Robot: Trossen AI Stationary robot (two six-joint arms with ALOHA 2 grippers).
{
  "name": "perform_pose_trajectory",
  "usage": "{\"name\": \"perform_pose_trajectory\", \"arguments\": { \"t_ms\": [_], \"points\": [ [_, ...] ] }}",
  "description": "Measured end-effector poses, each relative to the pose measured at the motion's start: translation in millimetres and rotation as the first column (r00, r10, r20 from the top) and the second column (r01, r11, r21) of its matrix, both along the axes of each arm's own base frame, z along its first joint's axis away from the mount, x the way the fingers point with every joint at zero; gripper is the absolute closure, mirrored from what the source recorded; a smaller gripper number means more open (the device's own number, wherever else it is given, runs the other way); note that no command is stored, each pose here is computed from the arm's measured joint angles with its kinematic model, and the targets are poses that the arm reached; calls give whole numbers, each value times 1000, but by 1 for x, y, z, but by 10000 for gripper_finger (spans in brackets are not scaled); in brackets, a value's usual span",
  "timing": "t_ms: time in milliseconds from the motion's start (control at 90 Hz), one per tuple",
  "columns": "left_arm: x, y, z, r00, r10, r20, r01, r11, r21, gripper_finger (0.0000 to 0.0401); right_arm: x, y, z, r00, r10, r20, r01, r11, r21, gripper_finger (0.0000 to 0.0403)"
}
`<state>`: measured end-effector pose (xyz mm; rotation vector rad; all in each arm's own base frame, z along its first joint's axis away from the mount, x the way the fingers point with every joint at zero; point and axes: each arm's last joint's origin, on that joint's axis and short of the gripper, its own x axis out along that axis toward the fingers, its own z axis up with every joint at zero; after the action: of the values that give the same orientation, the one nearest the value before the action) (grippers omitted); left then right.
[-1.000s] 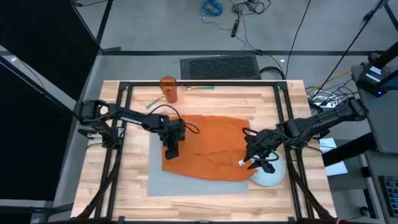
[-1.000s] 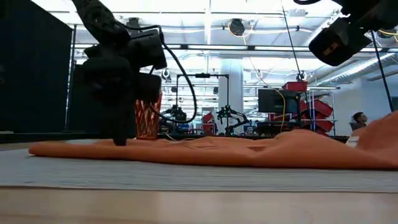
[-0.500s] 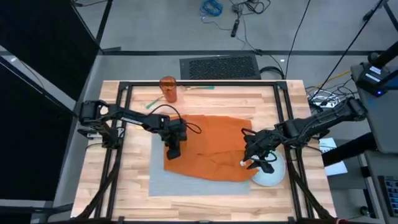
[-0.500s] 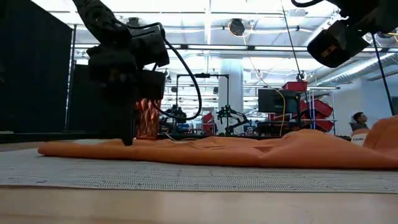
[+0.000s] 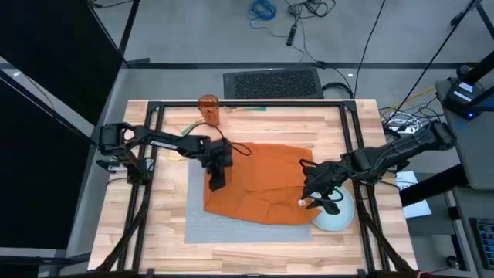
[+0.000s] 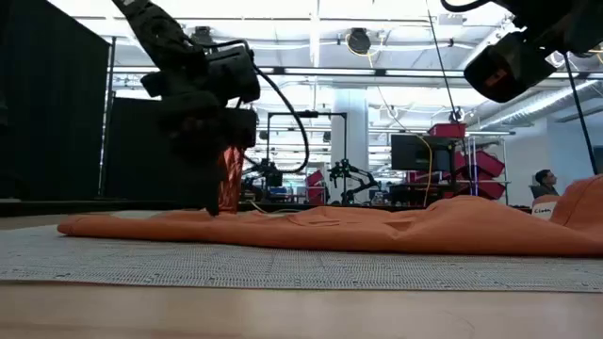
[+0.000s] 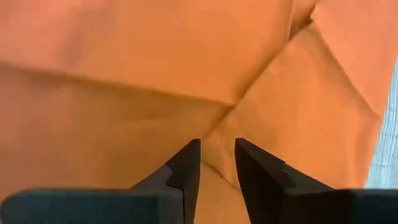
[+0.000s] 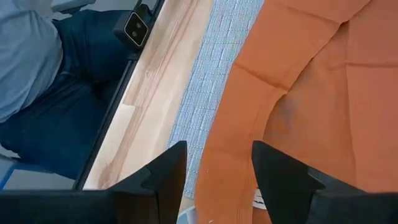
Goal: Set table place
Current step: Fold the orange table napkin
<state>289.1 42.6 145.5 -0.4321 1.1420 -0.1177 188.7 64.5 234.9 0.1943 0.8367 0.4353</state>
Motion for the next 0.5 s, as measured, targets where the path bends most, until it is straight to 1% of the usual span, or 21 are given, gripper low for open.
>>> {"name": "perform_pose_trajectory", "arguments": {
  "t_ms": [156, 267, 500],
  "points": [
    [4, 5, 5, 1000, -4, 25, 4, 1000, 19, 306, 0, 0, 0, 1000, 1, 1, -1, 1000, -1, 236],
    [1, 3, 4, 1000, -29, 3, 29, 999, 22, 297, 0, 0, 0, 1000, 2, 2, -2, 1000, 0, 236],
    [-2, 4, 3, 999, -31, -25, 31, 999, 12, 291, 2, 1, 2, 1000, 2, 28, -3, 1000, 7, 236]
  ]
}}
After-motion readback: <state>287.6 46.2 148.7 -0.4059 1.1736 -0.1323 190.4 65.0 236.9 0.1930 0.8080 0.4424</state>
